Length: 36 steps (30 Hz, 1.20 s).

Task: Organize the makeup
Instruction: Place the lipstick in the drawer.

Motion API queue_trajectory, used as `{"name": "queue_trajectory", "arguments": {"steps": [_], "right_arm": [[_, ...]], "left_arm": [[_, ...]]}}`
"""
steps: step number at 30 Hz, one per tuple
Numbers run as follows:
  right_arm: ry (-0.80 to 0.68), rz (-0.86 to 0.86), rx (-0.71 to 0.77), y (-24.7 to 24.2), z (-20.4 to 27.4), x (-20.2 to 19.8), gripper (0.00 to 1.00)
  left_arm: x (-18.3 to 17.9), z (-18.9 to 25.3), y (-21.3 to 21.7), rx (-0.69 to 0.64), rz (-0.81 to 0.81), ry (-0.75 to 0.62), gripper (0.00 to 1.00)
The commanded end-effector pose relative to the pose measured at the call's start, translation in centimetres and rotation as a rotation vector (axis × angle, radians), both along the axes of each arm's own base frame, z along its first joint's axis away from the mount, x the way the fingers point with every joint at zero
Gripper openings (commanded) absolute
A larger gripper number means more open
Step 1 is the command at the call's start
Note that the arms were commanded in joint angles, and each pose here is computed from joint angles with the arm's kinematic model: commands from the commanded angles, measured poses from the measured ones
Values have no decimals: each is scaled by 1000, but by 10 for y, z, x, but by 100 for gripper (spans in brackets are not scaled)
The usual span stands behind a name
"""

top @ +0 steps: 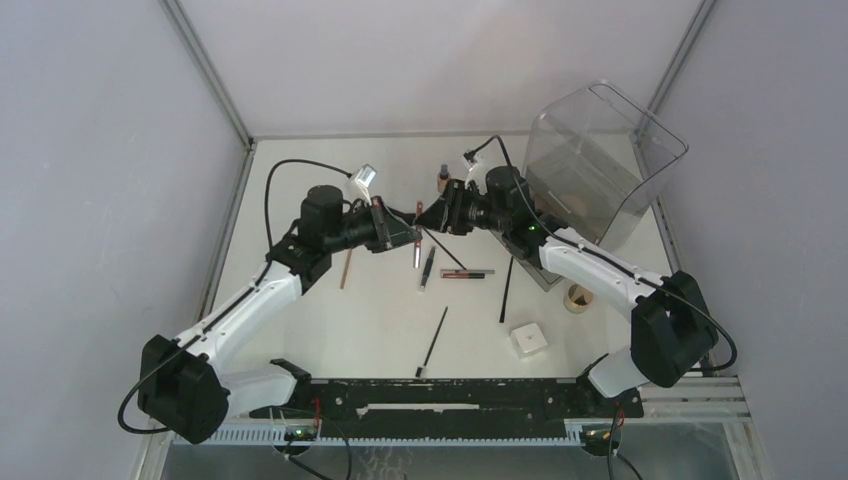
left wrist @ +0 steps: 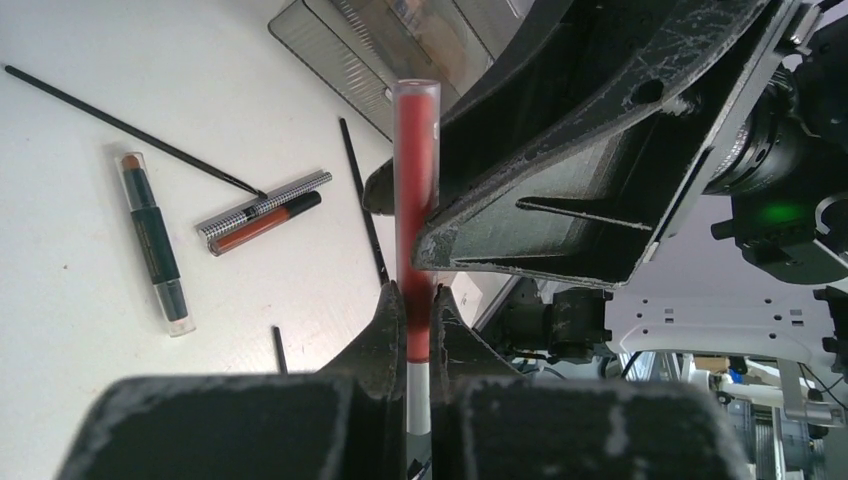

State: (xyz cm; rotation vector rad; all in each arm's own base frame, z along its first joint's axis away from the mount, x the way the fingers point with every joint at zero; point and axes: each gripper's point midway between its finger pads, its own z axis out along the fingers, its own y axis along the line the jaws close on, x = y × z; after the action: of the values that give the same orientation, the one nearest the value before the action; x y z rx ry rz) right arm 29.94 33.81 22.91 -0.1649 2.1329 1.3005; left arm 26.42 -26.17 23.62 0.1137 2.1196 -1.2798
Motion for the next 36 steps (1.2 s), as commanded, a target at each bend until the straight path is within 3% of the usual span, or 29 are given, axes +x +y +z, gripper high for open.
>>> {"name": "queue_trajectory", "arguments": {"steps": [1, 4, 6, 7, 9, 11, 15, 19, 21, 25, 30, 34, 36], "right_arm": [[-105, 6, 83, 13, 38, 12, 40], [-108, 51, 112, 20, 45, 6, 22], [-113, 60, 113, 20, 48, 4, 5], [-117, 52, 96, 18, 48, 5, 0], [-142, 7, 13, 6, 45, 10, 0], [-197, -76, -107, -17, 43, 18, 0], [-301, -301, -420, -102, 38, 37, 0], [-358, -481, -735, -186, 29, 51, 0], [-363, -503, -840, -209, 24, 53, 0], [-337, -482, -1027, -231, -1, 58, 0], [-283, -467, -1176, -243, -35, 69, 0], [-262, -430, -1213, -241, -55, 78, 17], [-245, -421, -1211, -239, -63, 80, 31]], "left_arm": [[-9, 14, -4, -42, -48, -51, 0], [-8, 14, -5, -41, -51, -50, 0], [-7, 15, -5, -34, -48, -56, 3], [-7, 14, -4, -25, -48, -59, 11], [-8, 15, -3, 1, -62, -62, 41], [-6, 11, 4, 86, -61, -81, 61], [-2, 1, 36, 281, 30, -88, 76], [13, -26, 79, 349, 165, -11, 77], [22, -49, 111, 476, 281, 55, 77], [34, -87, 161, 754, 450, 151, 78], [47, -118, 182, 891, 530, 240, 80], [58, -137, 189, 968, 533, 286, 81], [62, -145, 193, 1011, 534, 311, 82]]}}
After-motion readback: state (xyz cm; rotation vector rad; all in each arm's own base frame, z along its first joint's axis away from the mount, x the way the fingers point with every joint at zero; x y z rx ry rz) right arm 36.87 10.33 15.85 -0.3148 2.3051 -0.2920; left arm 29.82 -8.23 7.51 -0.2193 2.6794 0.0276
